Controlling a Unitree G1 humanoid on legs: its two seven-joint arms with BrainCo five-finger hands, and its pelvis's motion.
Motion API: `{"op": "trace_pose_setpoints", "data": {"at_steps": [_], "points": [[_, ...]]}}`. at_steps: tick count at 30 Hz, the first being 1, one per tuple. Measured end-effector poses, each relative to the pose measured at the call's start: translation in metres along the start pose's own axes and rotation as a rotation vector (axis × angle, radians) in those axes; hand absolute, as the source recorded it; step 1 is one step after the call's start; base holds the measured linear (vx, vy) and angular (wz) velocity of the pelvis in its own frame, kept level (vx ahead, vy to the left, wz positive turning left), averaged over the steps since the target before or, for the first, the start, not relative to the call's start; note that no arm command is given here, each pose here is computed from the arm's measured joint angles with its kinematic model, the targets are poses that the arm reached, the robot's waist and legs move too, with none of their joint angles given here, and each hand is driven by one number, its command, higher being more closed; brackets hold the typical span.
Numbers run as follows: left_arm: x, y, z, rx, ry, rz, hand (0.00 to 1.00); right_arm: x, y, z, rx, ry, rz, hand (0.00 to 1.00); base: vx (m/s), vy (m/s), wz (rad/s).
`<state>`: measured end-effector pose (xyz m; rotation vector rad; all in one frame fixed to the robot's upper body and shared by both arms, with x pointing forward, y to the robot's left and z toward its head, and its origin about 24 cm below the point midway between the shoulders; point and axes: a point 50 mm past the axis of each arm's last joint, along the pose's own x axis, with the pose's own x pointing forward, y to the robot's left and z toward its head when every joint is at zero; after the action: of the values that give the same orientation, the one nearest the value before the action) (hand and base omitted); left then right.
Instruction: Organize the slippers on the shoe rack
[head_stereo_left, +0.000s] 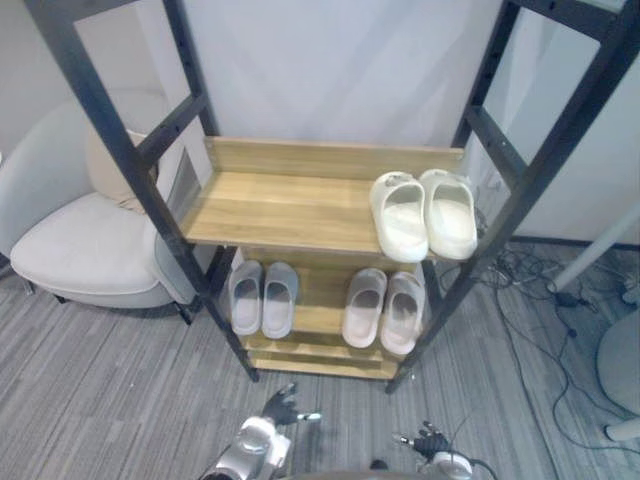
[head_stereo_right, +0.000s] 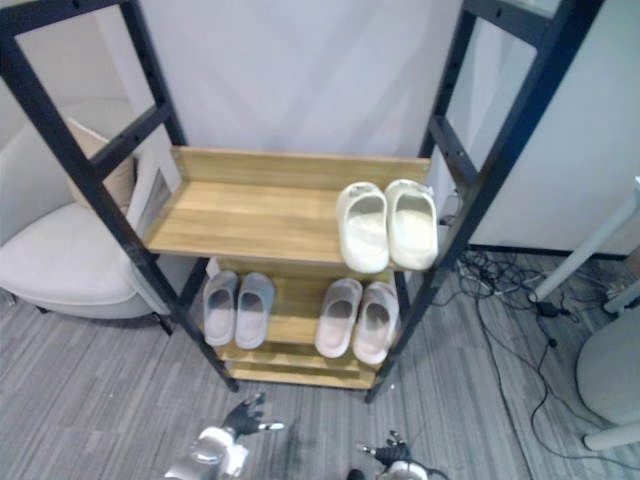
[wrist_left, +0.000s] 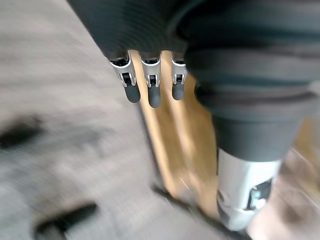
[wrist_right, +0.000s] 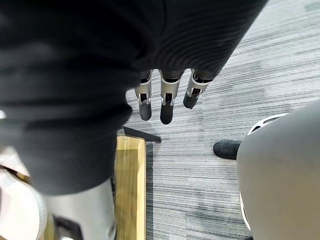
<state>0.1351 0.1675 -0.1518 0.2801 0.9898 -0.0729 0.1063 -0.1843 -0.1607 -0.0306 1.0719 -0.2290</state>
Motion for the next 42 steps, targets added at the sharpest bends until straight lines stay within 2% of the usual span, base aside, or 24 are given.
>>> {"op": "trace_pose_setpoints", "data": {"at_steps": [5, 12, 18, 25, 31, 33, 39, 42], "points": [[-0.002, 0.012, -0.014, 0.014, 0.058, 0.081, 0.0, 0.001, -0.001, 0.0, 0.003, 0.008, -0.011, 0.0, 0.0, -0.003, 0.03], [-0.006, 0.013, -0.032, -0.075, 0.126, 0.114, 0.0, 0.0, -0.008, -0.003, 0.016, -0.009, -0.035, 0.0, -0.03, -0.013, 0.03], [-0.004, 0.015, -0.025, -0.096, 0.102, 0.137, 0.0, 0.001, -0.013, 0.013, -0.048, -0.093, -0.039, 0.0, 0.01, -0.038, 0.37], [-0.003, 0.015, -0.019, -0.132, 0.073, 0.144, 0.0, 0.003, -0.028, 0.016, -0.102, -0.09, -0.074, 0.0, 0.01, -0.034, 0.83], [-0.002, 0.021, -0.013, -0.122, 0.051, 0.154, 0.0, 0.003, -0.01, 0.02, -0.086, -0.094, -0.027, 0.0, 0.02, 0.033, 0.57], [-0.001, 0.015, -0.009, -0.09, 0.041, 0.129, 0.0, 0.005, -0.013, 0.028, -0.089, -0.111, -0.032, 0.0, 0.08, 0.05, 0.82], [0.003, 0.014, 0.003, -0.081, 0.009, 0.117, 0.0, 0.003, 0.007, 0.023, -0.077, -0.096, 0.015, 0.0, 0.11, -0.121, 1.55], [0.003, 0.01, 0.002, -0.075, 0.018, 0.109, 0.0, 0.004, 0.002, 0.026, -0.076, -0.109, 0.001, 0.0, 0.07, -0.126, 1.06]]}}
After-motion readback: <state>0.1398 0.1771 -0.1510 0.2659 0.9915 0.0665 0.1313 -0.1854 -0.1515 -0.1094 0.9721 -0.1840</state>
